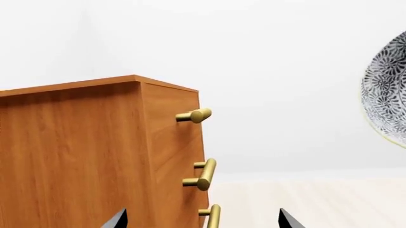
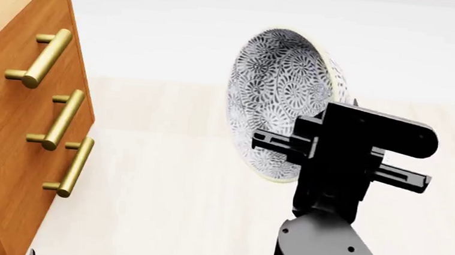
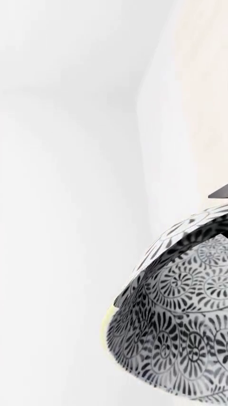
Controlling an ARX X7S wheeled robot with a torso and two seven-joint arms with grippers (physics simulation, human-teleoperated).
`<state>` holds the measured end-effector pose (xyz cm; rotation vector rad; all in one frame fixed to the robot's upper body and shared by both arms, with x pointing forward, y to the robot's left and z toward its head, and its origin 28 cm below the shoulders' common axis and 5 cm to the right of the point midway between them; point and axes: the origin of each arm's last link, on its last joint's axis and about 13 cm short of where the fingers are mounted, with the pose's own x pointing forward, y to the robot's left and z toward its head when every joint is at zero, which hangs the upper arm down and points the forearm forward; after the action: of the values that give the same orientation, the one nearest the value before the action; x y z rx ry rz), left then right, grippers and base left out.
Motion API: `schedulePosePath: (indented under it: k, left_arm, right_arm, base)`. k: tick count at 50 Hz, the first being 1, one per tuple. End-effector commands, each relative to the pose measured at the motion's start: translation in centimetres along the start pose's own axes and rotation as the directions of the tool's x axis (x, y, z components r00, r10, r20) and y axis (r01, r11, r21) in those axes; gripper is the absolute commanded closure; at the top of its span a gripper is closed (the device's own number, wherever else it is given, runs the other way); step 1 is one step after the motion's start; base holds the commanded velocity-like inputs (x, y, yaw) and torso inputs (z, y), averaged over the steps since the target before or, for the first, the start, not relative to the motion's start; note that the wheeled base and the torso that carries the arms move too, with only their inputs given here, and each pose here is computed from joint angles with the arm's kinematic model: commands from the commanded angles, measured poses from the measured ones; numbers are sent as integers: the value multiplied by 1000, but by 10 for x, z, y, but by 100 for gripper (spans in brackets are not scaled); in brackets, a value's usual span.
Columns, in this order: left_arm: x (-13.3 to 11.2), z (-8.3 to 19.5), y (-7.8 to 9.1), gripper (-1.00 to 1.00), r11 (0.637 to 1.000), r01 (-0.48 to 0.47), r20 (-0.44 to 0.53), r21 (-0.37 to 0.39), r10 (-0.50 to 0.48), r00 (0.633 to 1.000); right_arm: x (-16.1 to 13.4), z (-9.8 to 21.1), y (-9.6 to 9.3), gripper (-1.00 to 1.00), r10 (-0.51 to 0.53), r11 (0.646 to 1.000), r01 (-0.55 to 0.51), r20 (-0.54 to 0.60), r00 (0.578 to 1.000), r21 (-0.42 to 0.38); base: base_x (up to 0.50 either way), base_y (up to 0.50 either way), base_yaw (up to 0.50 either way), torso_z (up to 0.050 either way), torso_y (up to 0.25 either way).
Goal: Put the bowl on top of the cabinet.
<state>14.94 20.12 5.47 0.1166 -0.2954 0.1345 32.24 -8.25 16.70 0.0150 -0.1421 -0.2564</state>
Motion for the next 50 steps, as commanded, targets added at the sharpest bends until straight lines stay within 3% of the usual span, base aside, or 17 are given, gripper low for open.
schedulePosePath:
  k: [1,13,19,20,25,29,32,50]
  left_arm:
    - [1,0,1,-100,1000,0,0,0,0,1000]
    - [1,-1,1,-100,1000,4,-2,-4,-4,1000]
    - [0,-1,0,-100,1000,10,-1,1,-10,1000]
    - [0,0,0,-100,1000,12,1,0,-12,1000]
    - [-2,1,0,-100,1000,27,7,2,-27,1000]
    - [-2,1,-1,-100,999,36,6,5,-36,999]
    - [-2,0,-2,-100,998,59,6,4,-59,998]
    - [-2,0,-4,-100,997,75,5,22,-76,997]
  right_arm:
    - [11,8,3,100,73,997,-73,-1,997,37]
    - [15,3,6,100,138,989,-138,0,990,60]
    - [13,-1,8,100,230,971,-229,-6,973,63]
    - [11,-2,8,100,294,954,-293,-17,956,57]
    - [7,-5,8,100,351,935,-349,-10,936,62]
    - [8,-8,6,100,433,897,-428,-29,901,107]
    - [6,-10,4,100,467,882,-465,-12,884,69]
    - [5,-7,-5,100,518,851,-514,-1,856,108]
  base:
    - [0,0,0,0,0]
    - [0,0,0,0,1]
    - [0,0,0,0,0]
    - [0,0,0,0,0]
    - [0,0,0,0,2]
    - [0,0,0,0,0]
    - [0,0,0,0,0]
    - [0,0,0,0,1]
